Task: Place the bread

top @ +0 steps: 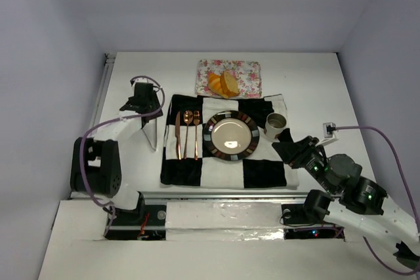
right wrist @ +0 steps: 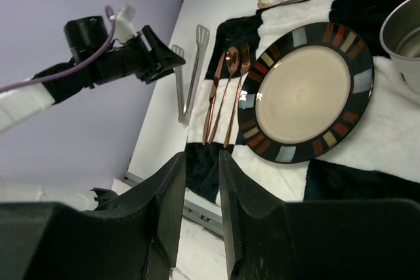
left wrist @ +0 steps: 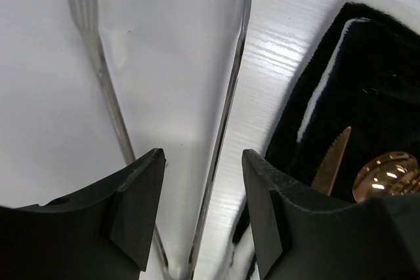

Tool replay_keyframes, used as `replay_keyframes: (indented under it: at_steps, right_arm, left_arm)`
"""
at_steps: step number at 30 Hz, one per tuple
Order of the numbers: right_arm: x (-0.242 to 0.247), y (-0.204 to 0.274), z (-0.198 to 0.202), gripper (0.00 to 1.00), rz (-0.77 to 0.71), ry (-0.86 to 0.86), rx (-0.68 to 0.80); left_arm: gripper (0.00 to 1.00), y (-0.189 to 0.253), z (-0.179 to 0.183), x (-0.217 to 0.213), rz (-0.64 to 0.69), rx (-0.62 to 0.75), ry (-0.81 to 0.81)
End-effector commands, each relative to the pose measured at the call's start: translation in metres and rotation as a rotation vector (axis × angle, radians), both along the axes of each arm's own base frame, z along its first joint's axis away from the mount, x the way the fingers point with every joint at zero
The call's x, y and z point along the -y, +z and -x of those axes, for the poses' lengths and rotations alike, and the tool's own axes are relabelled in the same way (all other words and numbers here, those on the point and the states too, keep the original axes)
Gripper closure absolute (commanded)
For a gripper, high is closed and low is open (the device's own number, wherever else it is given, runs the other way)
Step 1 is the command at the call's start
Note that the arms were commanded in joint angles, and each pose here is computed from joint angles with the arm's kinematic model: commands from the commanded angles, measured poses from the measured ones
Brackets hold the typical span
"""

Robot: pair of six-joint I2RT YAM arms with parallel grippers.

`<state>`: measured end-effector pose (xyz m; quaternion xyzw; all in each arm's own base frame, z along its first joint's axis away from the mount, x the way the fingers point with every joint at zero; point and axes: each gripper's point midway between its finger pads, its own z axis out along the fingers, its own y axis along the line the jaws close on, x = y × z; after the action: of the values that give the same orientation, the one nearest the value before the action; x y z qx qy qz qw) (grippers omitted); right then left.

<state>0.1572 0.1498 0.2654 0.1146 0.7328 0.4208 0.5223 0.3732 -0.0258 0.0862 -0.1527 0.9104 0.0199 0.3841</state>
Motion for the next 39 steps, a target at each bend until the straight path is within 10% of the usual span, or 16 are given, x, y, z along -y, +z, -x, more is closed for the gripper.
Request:
replay_keyframes:
  at_steps: [1,13,28,31,32,35,39]
  right_arm:
    - [-0.012,0.011,-0.001,0.67,-0.03,0.034,0.022]
    - [-0.047,-0.001,-0.002,0.66,-0.028,0.129,-0.012]
    - [-0.079,-0.017,0.003,0.3,0.012,0.249,-0.064]
    - [-0.091,-0.006,0.013,0.47,-0.057,0.339,-0.002]
    - [-0.095,-0.003,0.017,0.73,-0.071,0.37,0.008]
    - [-0.104,0.004,0.016,0.96,-0.102,0.383,0.0]
    - [-0.118,0.018,0.007,1.0,-0.124,0.38,-0.009]
  left_arm:
    - [0.52,0.007,-0.028,-0.001,-0.029,0.044,-0.023]
    - [0.67,-0.042,-0.058,-0.011,-0.137,-0.079,-0.028]
    - [1.0,-0.028,-0.074,-0.024,-0.202,-0.038,0.032]
    - [1.0,0.022,-0.077,-0.02,-0.146,0.094,0.052]
    - [1.0,0.035,-0.076,-0.017,-0.118,0.132,0.058]
    - [1.0,0.086,-0.066,-0.002,-0.01,0.276,0.019]
    - [1.0,0.159,-0.034,0.024,0.172,0.485,-0.067]
